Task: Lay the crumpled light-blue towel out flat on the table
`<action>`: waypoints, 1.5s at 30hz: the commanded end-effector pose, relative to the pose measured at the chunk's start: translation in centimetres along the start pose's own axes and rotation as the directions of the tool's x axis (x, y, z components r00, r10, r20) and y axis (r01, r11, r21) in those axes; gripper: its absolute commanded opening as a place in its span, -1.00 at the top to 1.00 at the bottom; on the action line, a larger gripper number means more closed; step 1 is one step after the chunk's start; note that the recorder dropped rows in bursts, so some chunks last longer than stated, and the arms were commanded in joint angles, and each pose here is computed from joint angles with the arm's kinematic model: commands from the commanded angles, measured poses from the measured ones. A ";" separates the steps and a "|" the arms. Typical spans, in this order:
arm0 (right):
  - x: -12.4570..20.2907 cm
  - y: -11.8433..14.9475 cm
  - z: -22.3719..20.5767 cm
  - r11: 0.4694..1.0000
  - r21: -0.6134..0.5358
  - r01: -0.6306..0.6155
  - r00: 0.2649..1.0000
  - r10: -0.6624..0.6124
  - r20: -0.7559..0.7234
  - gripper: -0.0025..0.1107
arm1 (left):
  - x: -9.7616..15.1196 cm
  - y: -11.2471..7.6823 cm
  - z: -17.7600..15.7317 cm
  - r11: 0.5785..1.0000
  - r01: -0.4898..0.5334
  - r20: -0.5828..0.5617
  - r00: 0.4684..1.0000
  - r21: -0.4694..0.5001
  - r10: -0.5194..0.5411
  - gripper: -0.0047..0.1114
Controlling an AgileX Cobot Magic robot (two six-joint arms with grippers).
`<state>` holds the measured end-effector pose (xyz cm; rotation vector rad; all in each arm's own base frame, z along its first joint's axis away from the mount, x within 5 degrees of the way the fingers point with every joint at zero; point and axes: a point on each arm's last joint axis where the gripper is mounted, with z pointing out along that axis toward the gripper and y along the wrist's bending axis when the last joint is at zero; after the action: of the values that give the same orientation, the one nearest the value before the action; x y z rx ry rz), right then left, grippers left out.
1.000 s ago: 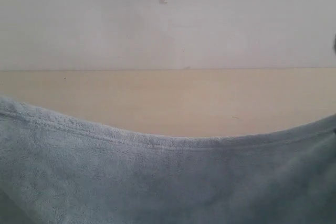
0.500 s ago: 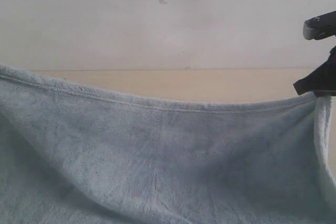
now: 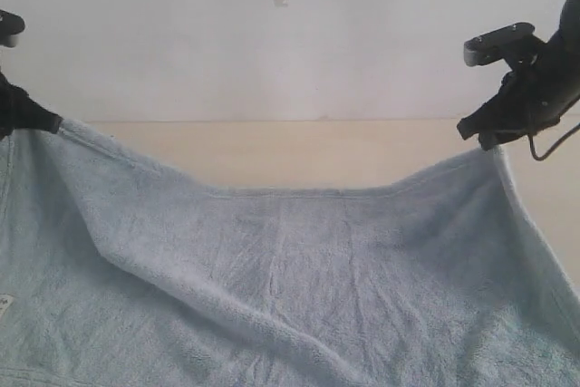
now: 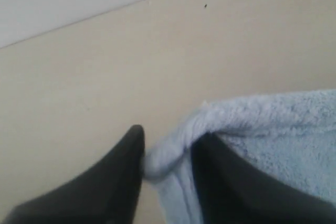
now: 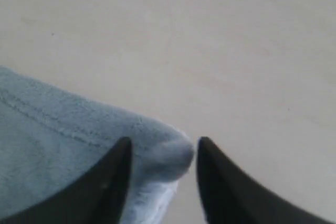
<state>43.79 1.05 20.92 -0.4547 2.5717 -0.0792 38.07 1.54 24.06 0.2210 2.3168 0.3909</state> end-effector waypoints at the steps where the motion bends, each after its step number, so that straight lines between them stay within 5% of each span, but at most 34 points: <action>1: -3.7 -1.7 -1.5 0.998 0.044 -0.055 0.989 0.049 0.139 -0.18 | -3.0 1.0 -0.3 0.999 0.050 0.113 0.992 -0.007 -0.049 -0.11; 6: -5.4 -2.2 -5.3 0.995 0.071 -0.067 0.968 0.048 0.245 0.33 | -4.3 3.9 -2.7 0.983 0.160 0.131 0.980 -0.084 -0.149 -0.13; 11: -3.9 -1.5 -6.1 0.999 0.036 0.003 0.992 -0.007 0.128 0.96 | -2.0 4.2 -4.1 0.984 0.133 0.026 0.991 -0.120 -0.131 0.11; 20: -0.5 0.2 -4.3 0.996 -0.092 0.016 0.999 -0.020 -0.049 0.96 | 2.7 1.4 -5.5 0.986 0.154 -0.059 0.987 0.057 -0.151 0.85; 25: 0.4 0.4 -2.9 0.996 -0.083 0.009 0.999 -0.013 -0.039 0.96 | 3.8 0.4 -5.3 0.977 0.172 -0.095 0.982 0.122 -0.161 0.85; 45: 2.8 0.9 5.2 0.994 -0.099 -0.043 0.989 0.028 -0.147 0.96 | 3.8 0.1 -5.1 0.967 0.211 -0.076 0.976 0.142 -0.202 0.85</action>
<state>43.71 1.56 15.25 -0.4765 2.7428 0.0501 31.84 1.66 24.87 0.0470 2.4135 0.1329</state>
